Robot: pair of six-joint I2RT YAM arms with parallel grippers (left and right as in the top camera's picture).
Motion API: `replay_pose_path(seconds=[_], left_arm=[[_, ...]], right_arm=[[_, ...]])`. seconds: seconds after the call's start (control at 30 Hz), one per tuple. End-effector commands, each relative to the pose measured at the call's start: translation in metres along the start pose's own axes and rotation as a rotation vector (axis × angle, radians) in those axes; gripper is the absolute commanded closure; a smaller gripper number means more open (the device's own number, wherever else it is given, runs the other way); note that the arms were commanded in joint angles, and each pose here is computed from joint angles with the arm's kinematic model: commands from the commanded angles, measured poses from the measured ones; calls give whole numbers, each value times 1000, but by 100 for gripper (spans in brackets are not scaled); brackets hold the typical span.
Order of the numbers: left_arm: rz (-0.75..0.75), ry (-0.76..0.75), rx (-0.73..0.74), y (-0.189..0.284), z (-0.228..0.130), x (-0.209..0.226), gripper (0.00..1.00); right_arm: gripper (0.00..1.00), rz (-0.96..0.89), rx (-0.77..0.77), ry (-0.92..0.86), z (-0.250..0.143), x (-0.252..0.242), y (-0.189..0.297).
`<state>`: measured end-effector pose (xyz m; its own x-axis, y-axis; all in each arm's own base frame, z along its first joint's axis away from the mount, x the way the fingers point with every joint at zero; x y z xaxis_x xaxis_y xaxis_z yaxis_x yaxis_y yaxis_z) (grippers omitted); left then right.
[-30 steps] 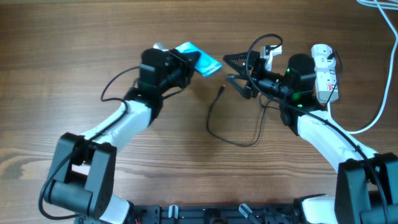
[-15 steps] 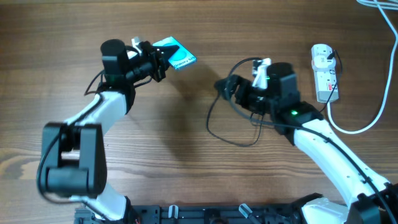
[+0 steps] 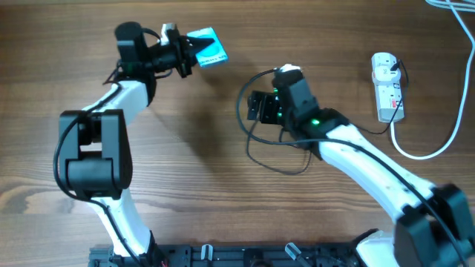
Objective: Plug charger to phone and switch on socket
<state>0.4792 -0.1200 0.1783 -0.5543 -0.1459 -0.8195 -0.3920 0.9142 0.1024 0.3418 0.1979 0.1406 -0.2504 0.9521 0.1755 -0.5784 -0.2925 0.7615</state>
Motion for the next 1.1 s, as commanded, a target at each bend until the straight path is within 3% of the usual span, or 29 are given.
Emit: replay_pose_path(seconds=[0.0, 0.37, 0.53, 0.6, 0.63, 0.67, 0.7, 0.73, 1.07], left_arm=[[-4, -22, 45, 18, 2, -9, 96], [-2, -42, 67, 28, 3, -10, 96], [6, -43, 88, 28, 0, -9, 96], [7, -43, 90, 29, 0, -9, 96], [7, -43, 90, 29, 0, -9, 96], [7, -43, 90, 29, 0, -9, 96], [7, -42, 91, 29, 0, -9, 96], [7, -42, 90, 29, 0, -9, 96], [9, -42, 97, 29, -1, -9, 96]], right_arm=[[0, -72, 21, 13, 2, -5, -21], [0, -96, 126, -55, -18, -7, -62], [2, -104, 103, -278, -16, -6, -62], [44, -104, 100, -293, -15, -6, -62], [47, -102, 97, -294, -15, -6, -62], [36, -93, 104, -293, -16, -5, -62], [7, -84, 112, -284, -17, -4, -62], [0, -75, 115, -280, -17, -2, -62], [0, -107, 65, -256, -13, 2, -63]])
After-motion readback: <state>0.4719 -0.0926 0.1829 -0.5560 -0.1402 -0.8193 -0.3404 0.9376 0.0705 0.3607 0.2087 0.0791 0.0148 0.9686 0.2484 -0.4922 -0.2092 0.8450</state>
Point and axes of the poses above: each gripper's point midway between its finger pads, its own y axis back along the fingers, its own x axis along the line the jaws close on, z = x × y, the point moved 4 cm from there along y, back along the fingers, and after that the axes turned 14 degrees about y, right-handed, at the moved point
